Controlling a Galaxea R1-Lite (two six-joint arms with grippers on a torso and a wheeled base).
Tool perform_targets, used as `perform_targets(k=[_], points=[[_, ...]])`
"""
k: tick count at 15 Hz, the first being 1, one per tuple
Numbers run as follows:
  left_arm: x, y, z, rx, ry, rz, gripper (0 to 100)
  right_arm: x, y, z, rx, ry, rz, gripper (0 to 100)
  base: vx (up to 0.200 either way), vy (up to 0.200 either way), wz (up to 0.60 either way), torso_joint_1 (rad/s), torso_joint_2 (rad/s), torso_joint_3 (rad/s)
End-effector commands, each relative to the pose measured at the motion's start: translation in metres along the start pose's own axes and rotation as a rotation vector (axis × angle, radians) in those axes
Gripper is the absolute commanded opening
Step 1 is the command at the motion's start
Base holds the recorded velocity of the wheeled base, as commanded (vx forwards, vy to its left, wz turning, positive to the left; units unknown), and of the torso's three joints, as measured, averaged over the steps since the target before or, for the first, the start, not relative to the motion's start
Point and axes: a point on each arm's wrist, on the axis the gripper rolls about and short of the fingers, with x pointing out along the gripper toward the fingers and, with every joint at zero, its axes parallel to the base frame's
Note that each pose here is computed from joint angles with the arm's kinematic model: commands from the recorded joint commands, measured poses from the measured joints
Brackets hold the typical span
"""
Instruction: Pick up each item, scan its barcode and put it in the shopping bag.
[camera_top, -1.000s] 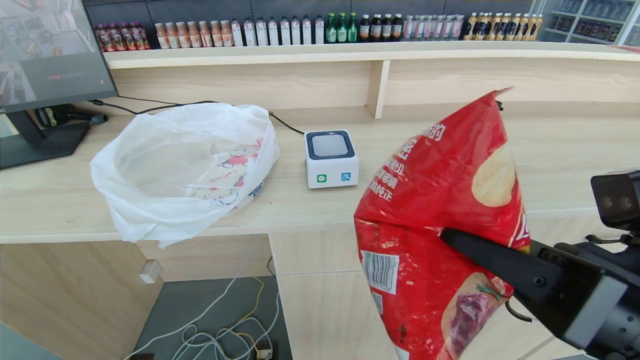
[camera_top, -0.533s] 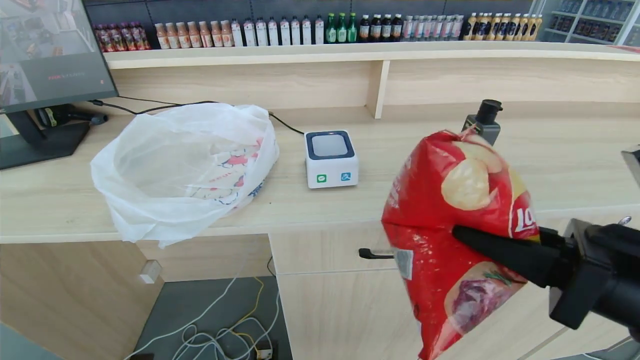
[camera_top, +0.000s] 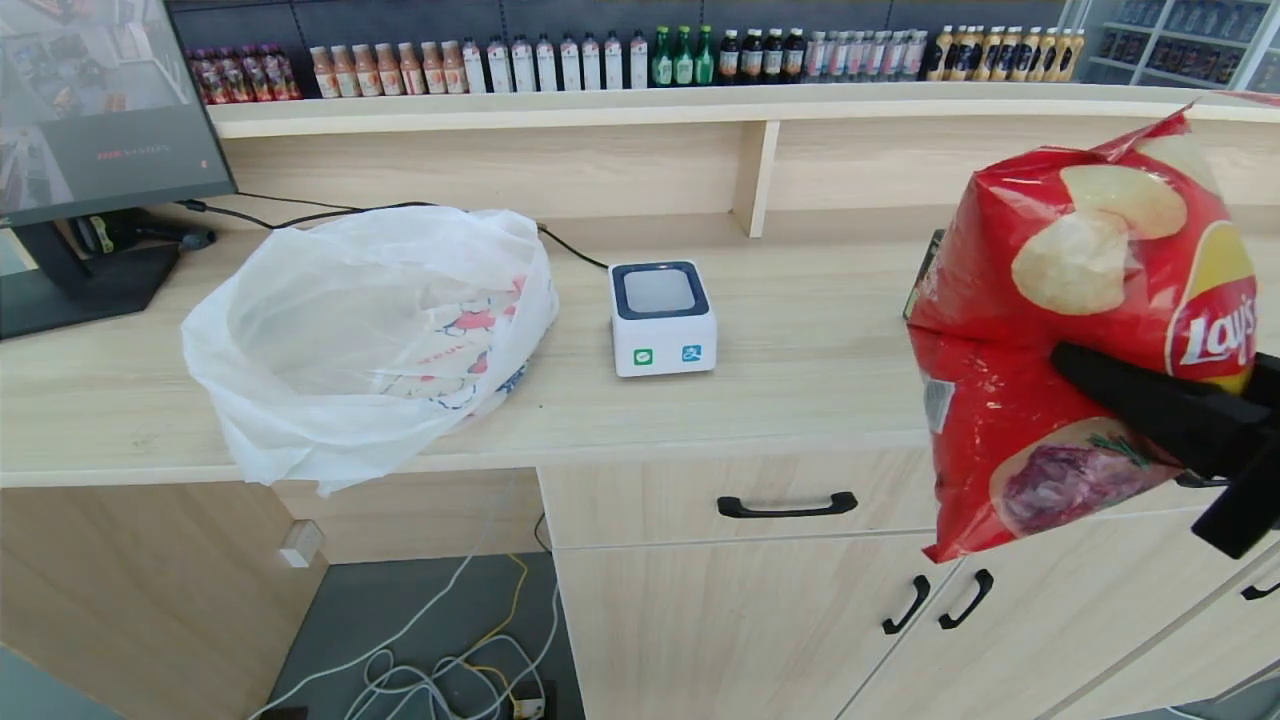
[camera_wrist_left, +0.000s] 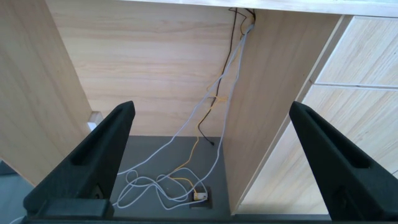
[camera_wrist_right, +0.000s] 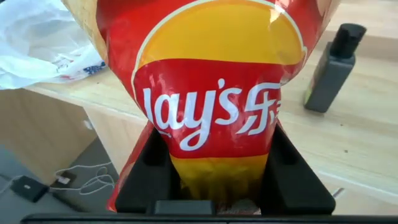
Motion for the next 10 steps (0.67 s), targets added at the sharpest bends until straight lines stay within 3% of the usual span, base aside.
perform_targets(k=[1,3,7,10], points=[[0.0,0.0,0.0,0.001,0.0,0.002,100,-0.005,-0.003,0.007,-0.006,-0.031,-0.019,0,0.0,0.0,0.0,0.0,0.0,0.0],[0.0,0.0,0.0,0.001,0.001,-0.001,100,-0.006,-0.005,0.009,-0.055,-0.028,-0.094,0,0.0,0.0,0.0,0.0,0.0,0.0],[0.0,0.0,0.0,0.0,0.0,-0.001,100,0.009,-0.004,0.004,-0.072,0.014,-0.121,0,0.0,0.0,0.0,0.0,0.0,0.0],[0.0,0.0,0.0,0.0,0.0,0.002,100,0.025,0.0,0.014,-0.062,0.001,-0.121,0,0.0,0.2,0.0,0.002,0.0,-0.001]])
